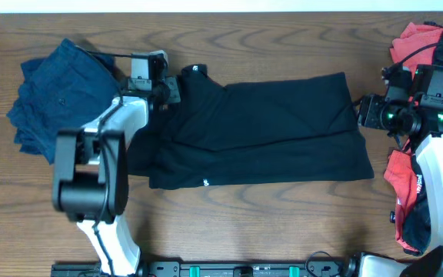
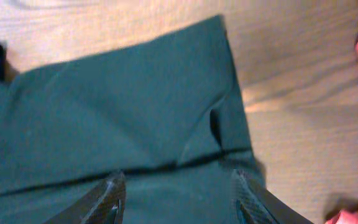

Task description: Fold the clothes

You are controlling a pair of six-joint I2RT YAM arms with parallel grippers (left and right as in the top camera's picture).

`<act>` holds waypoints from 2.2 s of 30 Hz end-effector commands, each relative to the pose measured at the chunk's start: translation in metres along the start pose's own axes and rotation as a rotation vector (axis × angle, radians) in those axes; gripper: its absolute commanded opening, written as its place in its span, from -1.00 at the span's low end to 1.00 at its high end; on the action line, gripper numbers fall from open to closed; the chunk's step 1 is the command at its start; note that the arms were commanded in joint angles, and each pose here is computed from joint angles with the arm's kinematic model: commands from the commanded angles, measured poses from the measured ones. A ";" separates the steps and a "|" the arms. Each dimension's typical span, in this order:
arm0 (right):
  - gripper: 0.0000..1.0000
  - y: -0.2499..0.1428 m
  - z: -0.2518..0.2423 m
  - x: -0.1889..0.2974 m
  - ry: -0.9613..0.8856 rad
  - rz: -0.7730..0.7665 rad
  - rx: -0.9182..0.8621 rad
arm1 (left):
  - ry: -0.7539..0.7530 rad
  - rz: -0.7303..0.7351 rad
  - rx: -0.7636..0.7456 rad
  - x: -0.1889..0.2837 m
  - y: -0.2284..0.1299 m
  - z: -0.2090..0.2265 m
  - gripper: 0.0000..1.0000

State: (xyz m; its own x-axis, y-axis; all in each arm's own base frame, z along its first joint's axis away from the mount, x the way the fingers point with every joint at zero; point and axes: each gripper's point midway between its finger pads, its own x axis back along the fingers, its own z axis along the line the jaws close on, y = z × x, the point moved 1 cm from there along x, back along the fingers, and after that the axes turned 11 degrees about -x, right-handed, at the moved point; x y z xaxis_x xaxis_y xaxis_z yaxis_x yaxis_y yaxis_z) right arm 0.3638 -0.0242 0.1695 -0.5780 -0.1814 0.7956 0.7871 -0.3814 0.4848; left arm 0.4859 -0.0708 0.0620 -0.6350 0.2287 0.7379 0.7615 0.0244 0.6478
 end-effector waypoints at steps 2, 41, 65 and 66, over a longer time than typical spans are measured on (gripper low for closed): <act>0.06 0.001 -0.010 -0.018 -0.026 0.018 -0.026 | 0.004 -0.113 0.009 0.042 0.043 -0.007 -0.88; 0.01 -0.026 -0.027 -0.054 -0.058 0.168 -0.071 | 0.016 0.006 0.027 -0.025 -0.007 0.009 -0.27; -0.02 -0.026 -0.027 -0.054 -0.058 0.167 -0.071 | -0.068 -0.037 0.013 -0.035 -0.001 -0.002 -0.88; -0.02 -0.025 -0.028 -0.054 -0.061 0.162 -0.069 | -0.082 -0.036 0.013 -0.035 -0.001 -0.005 -0.88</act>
State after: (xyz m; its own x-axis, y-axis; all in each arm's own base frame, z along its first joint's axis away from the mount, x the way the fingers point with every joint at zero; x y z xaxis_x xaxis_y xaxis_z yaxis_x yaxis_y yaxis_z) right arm 0.3676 -0.0280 0.1030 -0.4188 -0.1981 0.8862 0.8592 -0.4021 0.3162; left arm 0.5049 -0.0780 0.0361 -0.6561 0.2648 0.7067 0.7407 0.0465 0.6703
